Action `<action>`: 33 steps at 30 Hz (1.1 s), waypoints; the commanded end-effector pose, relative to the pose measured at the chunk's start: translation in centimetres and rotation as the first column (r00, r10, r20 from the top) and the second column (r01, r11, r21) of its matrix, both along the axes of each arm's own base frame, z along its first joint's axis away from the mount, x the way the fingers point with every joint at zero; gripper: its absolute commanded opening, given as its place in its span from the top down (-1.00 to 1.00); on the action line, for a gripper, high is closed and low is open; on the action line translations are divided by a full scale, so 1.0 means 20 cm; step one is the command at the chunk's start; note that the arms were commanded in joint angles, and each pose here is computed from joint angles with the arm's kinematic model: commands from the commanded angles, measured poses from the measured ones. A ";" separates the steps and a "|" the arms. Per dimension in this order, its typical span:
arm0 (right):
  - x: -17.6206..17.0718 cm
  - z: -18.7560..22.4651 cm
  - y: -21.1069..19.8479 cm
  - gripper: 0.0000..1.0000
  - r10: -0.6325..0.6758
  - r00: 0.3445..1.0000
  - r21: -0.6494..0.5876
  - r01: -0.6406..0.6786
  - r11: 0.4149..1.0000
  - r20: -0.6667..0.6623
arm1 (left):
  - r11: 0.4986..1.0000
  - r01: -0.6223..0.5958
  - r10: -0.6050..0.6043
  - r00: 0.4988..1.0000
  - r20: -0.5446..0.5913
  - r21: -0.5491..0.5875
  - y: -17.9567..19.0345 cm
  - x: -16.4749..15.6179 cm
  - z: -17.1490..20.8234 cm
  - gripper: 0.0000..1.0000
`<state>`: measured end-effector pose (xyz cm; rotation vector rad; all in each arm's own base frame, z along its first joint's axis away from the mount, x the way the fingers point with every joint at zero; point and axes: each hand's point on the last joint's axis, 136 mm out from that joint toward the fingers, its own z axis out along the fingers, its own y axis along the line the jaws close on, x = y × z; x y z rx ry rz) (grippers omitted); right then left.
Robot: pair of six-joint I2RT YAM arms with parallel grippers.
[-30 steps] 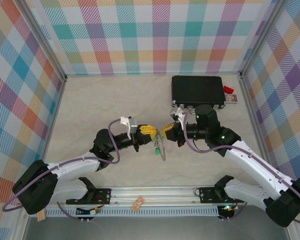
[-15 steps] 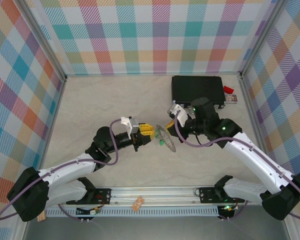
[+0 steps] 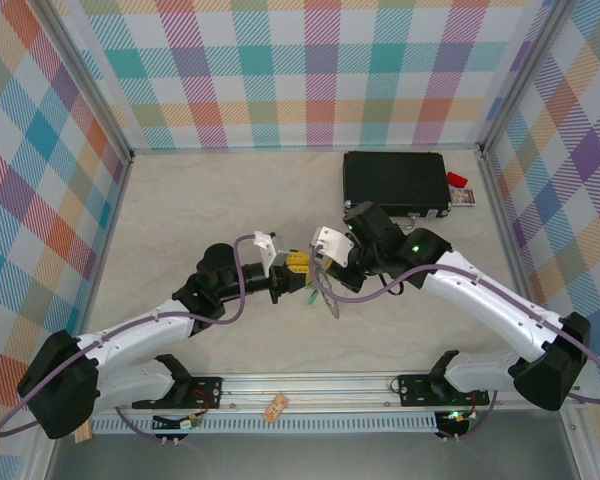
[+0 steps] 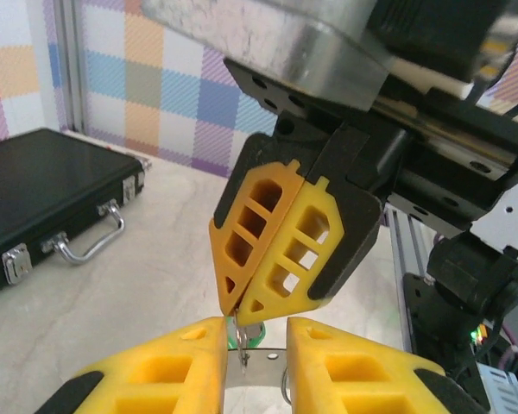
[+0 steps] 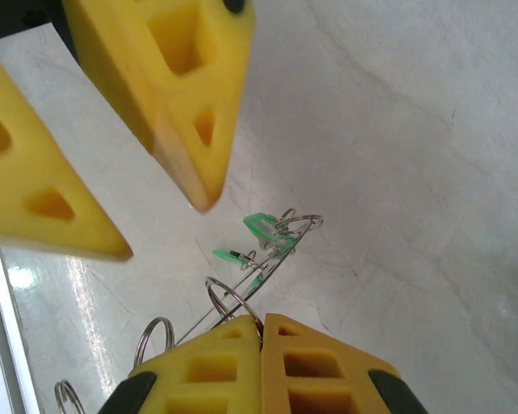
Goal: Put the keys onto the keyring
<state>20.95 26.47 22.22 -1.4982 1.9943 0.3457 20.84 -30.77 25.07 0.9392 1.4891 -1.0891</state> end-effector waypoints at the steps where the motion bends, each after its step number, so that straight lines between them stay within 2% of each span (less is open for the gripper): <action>1: 0.03 0.08 0.02 1.00 0.016 0.998 0.001 -0.016 1.000 0.062 | 0.999 0.036 -0.036 0.999 -0.004 0.021 -0.03 0.01 0.01 0.52; 23: -0.04 0.13 0.06 1.00 0.055 0.997 0.076 -0.058 0.995 0.045 | 0.998 0.048 -0.046 0.998 -0.041 0.042 -0.08 0.06 -0.05 0.58; 27: -0.05 0.13 0.06 1.00 0.057 0.997 0.078 -0.061 0.995 0.042 | 0.998 0.057 -0.056 0.998 -0.043 0.040 -0.09 0.06 -0.05 0.66; 31: -0.05 0.12 0.06 1.00 0.060 0.997 0.073 -0.063 0.995 0.043 | 0.997 0.060 -0.058 0.997 -0.041 0.039 -0.09 0.06 -0.05 1.00; 33: -0.05 0.13 0.06 1.00 0.056 0.998 0.076 -0.059 0.995 0.042 | 0.998 0.056 -0.054 0.998 -0.043 0.041 -0.09 0.06 -0.05 1.00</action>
